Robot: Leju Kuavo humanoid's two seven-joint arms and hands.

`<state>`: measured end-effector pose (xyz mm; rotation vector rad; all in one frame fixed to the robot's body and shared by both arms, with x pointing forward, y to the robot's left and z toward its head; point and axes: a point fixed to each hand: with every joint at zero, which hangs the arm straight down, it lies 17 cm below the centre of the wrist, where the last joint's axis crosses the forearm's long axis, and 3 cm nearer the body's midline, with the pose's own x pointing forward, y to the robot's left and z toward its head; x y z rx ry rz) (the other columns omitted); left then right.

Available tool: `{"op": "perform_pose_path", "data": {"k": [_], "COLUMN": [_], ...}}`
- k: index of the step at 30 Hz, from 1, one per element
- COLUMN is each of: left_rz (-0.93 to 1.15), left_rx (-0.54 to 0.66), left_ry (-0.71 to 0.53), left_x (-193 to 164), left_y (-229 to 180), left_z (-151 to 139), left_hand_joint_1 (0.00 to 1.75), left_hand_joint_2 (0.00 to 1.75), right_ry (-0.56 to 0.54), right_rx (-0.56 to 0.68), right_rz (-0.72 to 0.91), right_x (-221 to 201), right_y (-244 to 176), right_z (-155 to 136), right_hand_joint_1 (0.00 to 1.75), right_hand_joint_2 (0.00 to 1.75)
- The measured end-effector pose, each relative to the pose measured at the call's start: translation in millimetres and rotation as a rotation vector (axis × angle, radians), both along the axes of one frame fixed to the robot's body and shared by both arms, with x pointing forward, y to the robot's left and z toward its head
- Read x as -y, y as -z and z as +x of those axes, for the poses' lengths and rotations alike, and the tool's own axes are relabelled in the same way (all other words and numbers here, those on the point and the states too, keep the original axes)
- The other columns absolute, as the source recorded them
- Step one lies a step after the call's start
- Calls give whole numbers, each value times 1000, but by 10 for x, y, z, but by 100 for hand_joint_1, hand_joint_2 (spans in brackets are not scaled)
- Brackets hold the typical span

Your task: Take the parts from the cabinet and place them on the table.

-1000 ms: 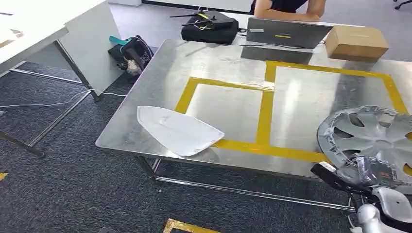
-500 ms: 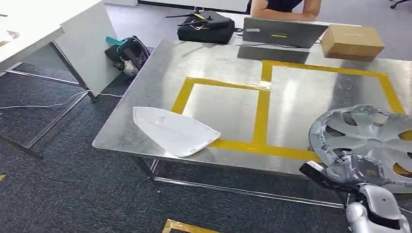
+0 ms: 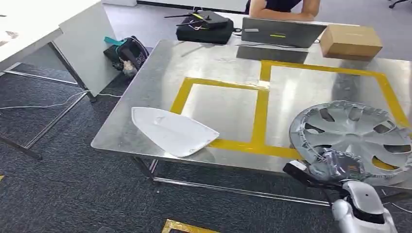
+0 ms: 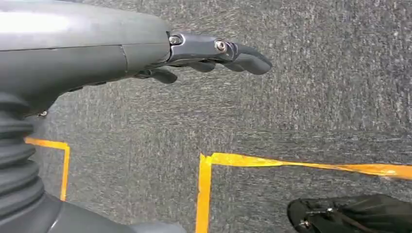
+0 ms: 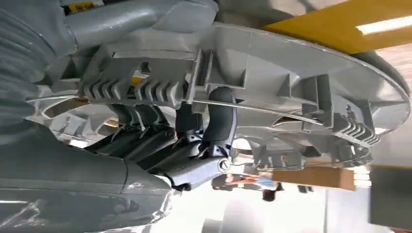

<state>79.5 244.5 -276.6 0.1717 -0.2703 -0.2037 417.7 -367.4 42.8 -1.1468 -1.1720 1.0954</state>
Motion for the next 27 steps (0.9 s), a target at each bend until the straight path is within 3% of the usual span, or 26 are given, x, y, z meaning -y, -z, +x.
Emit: {"op": "perform_pose_path", "data": {"k": [5, 15, 16, 19, 20, 27], "left_rz": [-7, 5, 5, 7, 2, -11], "left_rx": [17, 6, 6, 8, 10, 10], "left_ry": [12, 26, 28, 47, 50, 70], "left_x": [20, 0, 0, 6, 18, 58], "left_y": [-10, -6, -6, -8, -9, -10], "left_z": [52, 46, 46, 56, 61, 61], "left_hand_joint_1": [0, 0, 0, 0, 0, 0], "left_hand_joint_2": [175, 175, 175, 175, 0, 0], "right_ry": [-75, -174, -186, -224, -241, -317], "right_rx": [10, 13, 12, 9, 9, -4], "right_rz": [7, 12, 11, 6, 5, 8], "right_x": [-388, -855, -903, -1058, -1124, -1439], "right_y": [-73, -96, -95, -80, -80, -35], "right_z": [206, 350, 352, 342, 340, 304], "right_hand_joint_1": [175, 175, 0, 0, 0, 0], "right_hand_joint_2": [175, 175, 0, 0, 0, 0]}}
